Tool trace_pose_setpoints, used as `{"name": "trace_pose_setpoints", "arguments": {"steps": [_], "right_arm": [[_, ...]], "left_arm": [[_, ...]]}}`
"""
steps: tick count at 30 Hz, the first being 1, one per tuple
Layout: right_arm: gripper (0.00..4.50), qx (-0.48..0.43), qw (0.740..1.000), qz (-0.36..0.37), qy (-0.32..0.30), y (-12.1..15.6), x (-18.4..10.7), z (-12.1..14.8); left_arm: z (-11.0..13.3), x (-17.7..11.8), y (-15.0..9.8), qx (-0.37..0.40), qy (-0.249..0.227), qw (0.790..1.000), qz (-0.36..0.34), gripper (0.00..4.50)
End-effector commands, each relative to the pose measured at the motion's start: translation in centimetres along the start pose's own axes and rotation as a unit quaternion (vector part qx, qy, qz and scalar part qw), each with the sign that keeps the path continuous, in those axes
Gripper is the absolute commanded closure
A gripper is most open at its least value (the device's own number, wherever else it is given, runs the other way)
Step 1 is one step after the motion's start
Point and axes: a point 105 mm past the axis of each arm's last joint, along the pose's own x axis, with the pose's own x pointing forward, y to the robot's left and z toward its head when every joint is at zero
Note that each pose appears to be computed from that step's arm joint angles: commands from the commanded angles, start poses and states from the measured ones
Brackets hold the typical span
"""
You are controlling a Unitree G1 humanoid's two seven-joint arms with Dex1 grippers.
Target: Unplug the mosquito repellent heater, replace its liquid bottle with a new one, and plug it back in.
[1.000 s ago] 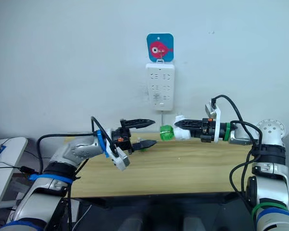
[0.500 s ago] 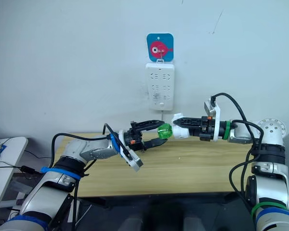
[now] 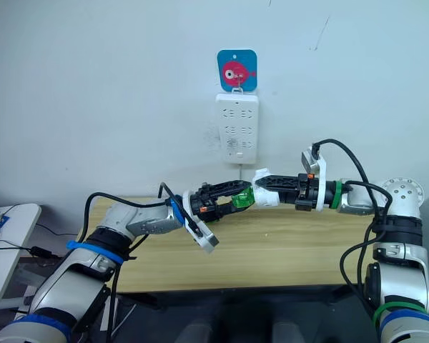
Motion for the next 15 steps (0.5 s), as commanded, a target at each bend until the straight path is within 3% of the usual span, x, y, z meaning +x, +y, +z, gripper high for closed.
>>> {"name": "trace_pose_setpoints", "arguments": {"steps": [1,4,8,10,12,13,15], "right_arm": [[1.48,-0.018,1.0,0.02,-0.003,1.2,-0.2,0.2],[1.48,-0.018,1.0,0.02,-0.003,1.1,-0.2,0.2],[1.48,-0.021,1.0,0.017,0.0,1.1,-0.3,0.1],[1.48,-0.024,1.0,0.015,0.003,1.1,-0.4,0.0],[1.48,-0.027,1.0,0.012,0.006,1.2,-0.5,-0.1],[1.48,-0.029,0.999,0.012,0.008,1.2,-0.6,-0.2],[1.48,-0.033,0.999,0.014,0.013,1.3,-0.6,-0.4]], "left_arm": [[0.4,0.6,1.5,0.014,-0.021,0.999,0.025,2.19],[0.9,0.6,1.4,-0.008,-0.034,0.999,0.027,2.19],[1.1,0.9,0.7,-0.165,-0.026,0.986,0.027,2.19],[0.5,1.1,1.6,-0.261,0.003,0.965,0.022,2.19],[0.4,1.1,2.4,-0.345,0.002,0.938,0.004,2.19],[-0.7,0.8,2.9,-0.424,0.026,0.905,-0.005,2.19],[-1.6,0.0,3.2,-0.613,0.049,0.788,-0.037,2.19]]}}
